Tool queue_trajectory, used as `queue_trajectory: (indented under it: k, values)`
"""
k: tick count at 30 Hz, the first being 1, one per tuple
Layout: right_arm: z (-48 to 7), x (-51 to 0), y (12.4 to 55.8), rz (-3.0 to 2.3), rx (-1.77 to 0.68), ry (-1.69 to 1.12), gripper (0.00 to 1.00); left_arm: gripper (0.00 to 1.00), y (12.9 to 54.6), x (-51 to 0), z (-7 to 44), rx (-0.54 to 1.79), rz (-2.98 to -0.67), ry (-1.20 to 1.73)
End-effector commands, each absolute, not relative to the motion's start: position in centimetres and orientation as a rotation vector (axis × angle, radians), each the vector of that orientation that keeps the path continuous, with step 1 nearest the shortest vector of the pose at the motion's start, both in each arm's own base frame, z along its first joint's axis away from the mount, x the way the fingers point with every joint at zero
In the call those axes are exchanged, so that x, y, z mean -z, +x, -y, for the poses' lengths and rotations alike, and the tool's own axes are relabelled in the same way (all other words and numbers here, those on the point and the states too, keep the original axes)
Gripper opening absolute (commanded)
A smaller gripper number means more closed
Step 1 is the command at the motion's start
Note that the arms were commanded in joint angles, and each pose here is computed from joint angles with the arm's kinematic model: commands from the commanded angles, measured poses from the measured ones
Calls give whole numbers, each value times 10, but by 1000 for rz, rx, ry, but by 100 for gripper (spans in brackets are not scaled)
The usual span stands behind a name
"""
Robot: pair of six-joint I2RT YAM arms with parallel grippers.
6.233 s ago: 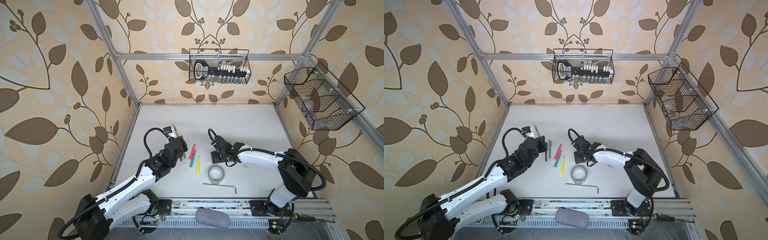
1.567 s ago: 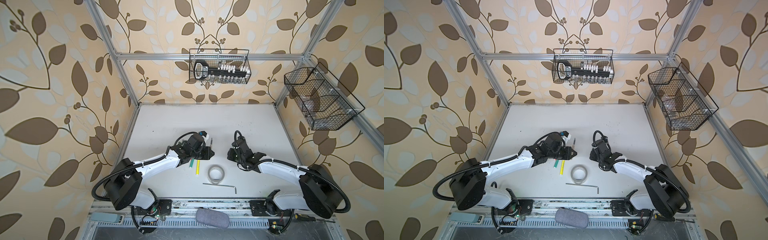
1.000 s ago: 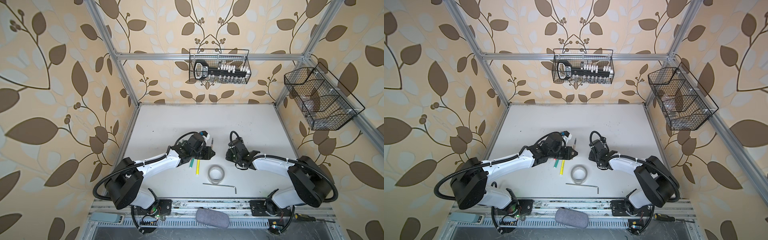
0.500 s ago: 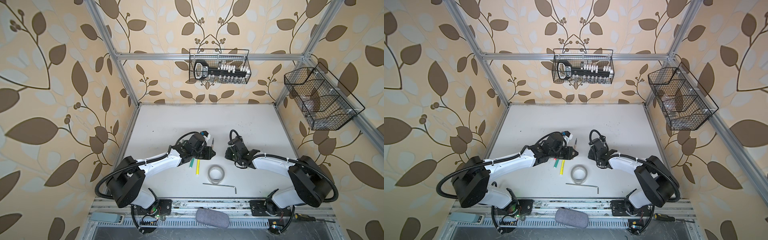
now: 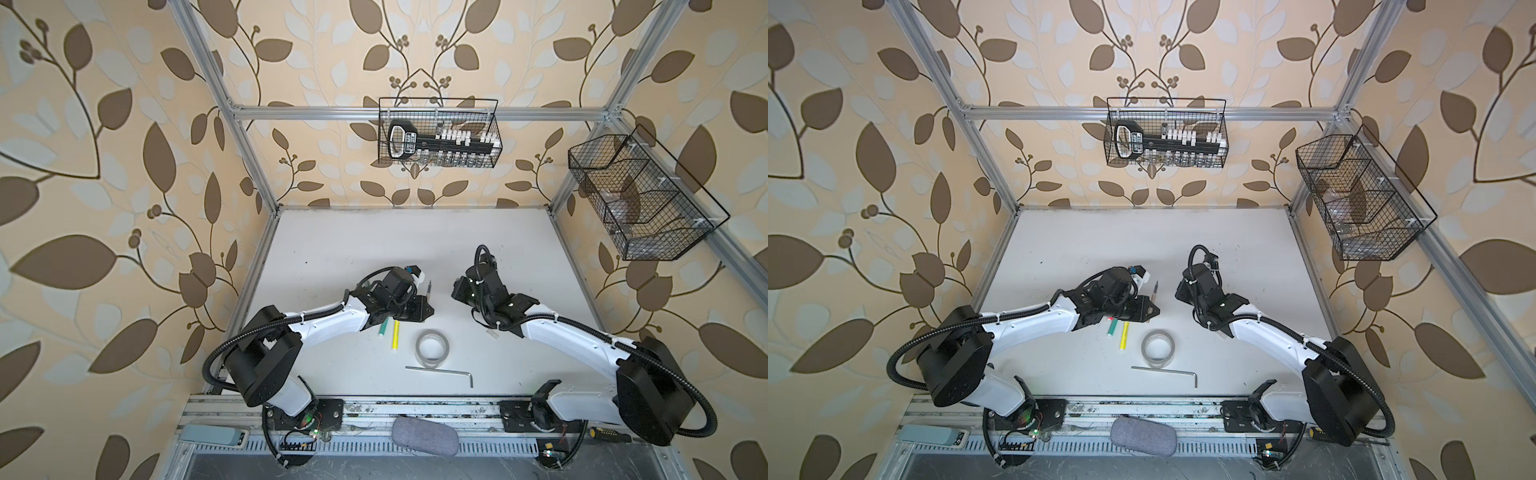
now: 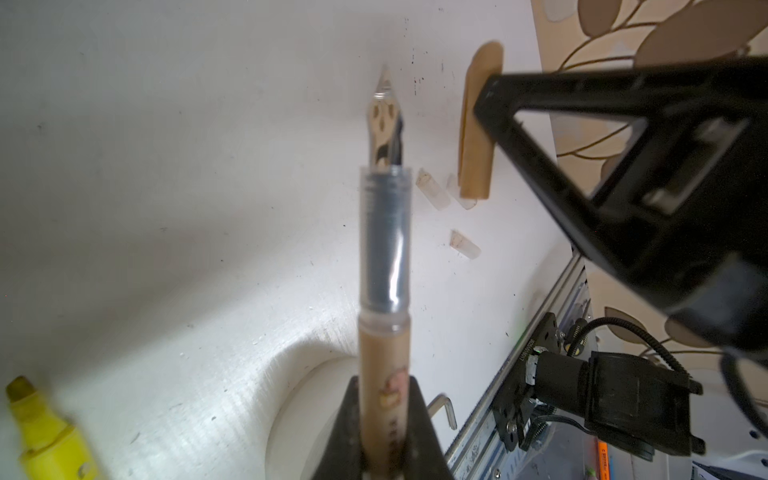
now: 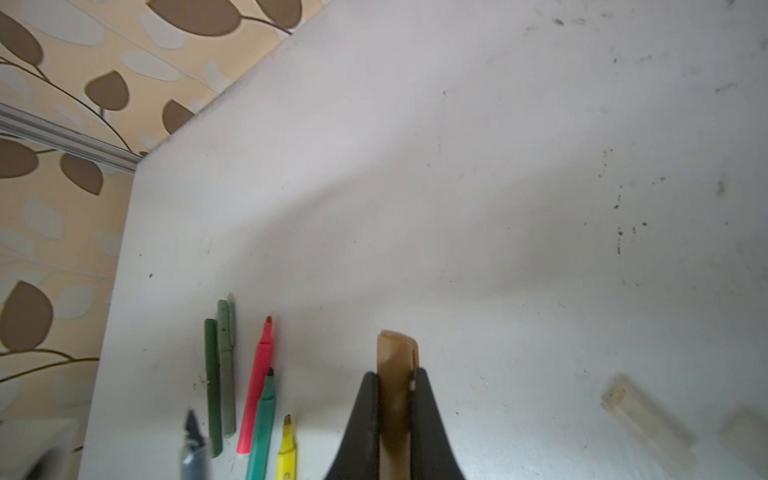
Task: Insert the pens into the pen caps
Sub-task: 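Lower the tan cap with the right gripper over the nib held by the left gripper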
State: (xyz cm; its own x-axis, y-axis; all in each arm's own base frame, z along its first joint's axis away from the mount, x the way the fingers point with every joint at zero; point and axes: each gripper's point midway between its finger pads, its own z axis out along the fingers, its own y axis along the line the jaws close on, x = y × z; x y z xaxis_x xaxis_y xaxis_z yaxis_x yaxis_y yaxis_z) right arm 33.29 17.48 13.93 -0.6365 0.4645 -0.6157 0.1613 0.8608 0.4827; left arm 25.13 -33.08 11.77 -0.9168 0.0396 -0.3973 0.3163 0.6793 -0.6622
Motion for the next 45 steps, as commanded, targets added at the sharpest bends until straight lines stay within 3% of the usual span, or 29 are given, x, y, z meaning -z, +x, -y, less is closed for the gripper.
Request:
queue_trajectory:
  k: [1, 14, 45]
  values:
    - [-176, -168, 340, -2177, -520, 480, 4, 0, 254, -143, 348, 1171, -2462, 342]
    - [-206, -216, 359, -2061, -660, 462, 4, 0, 249, -151, 349, 1194, -2420, 371]
    - [-236, -204, 368, -2100, -721, 423, 2, 0, 246, -159, 348, 1204, -2383, 385]
